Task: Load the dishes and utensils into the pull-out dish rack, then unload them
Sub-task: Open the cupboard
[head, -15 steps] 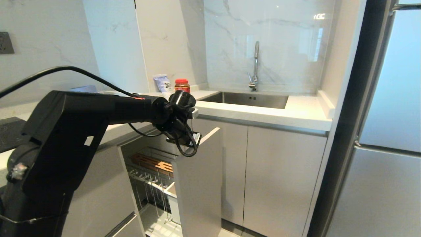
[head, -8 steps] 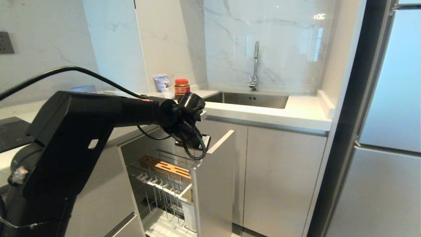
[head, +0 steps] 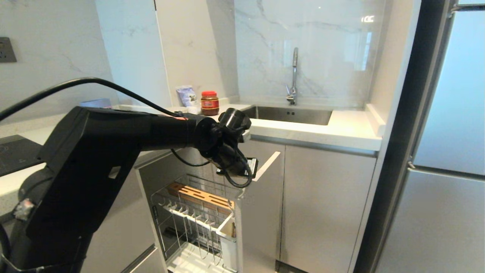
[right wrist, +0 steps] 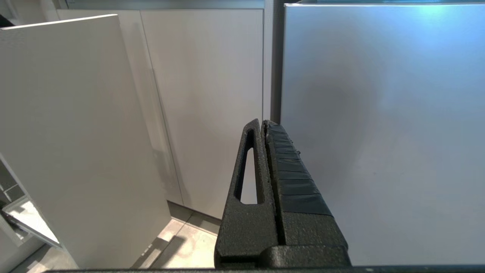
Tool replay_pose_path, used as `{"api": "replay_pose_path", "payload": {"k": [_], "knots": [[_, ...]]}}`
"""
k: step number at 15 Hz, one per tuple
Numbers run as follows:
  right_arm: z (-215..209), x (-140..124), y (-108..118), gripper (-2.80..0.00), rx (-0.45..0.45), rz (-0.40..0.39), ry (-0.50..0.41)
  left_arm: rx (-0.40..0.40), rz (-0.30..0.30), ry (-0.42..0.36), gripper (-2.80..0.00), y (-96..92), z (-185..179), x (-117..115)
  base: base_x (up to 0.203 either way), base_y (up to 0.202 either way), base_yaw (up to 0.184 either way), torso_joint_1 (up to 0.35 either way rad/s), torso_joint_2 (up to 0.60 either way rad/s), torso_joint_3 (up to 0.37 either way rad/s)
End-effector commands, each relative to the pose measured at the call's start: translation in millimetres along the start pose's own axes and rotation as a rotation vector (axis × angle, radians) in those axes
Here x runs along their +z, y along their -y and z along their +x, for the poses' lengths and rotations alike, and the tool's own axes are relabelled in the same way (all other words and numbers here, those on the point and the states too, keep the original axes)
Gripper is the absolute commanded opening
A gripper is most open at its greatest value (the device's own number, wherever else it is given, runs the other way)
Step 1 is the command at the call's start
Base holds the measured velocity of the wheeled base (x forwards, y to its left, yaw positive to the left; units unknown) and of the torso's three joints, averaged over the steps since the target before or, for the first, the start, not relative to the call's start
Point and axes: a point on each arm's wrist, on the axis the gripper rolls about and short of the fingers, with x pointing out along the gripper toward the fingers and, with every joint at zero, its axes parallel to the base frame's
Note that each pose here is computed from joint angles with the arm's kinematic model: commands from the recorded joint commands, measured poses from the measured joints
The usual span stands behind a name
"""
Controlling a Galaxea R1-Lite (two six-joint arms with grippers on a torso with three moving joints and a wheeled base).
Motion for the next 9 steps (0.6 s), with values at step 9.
{"api": "replay_pose_path", "payload": {"k": [9], "knots": [[0, 0, 0, -2.8, 0.001, 0.0, -0.002, -0.079, -0.061, -0.027, -2.8, 28.3, 0, -8, 0.0, 0.0, 0.0, 0.0, 0.0, 0.0]]}}
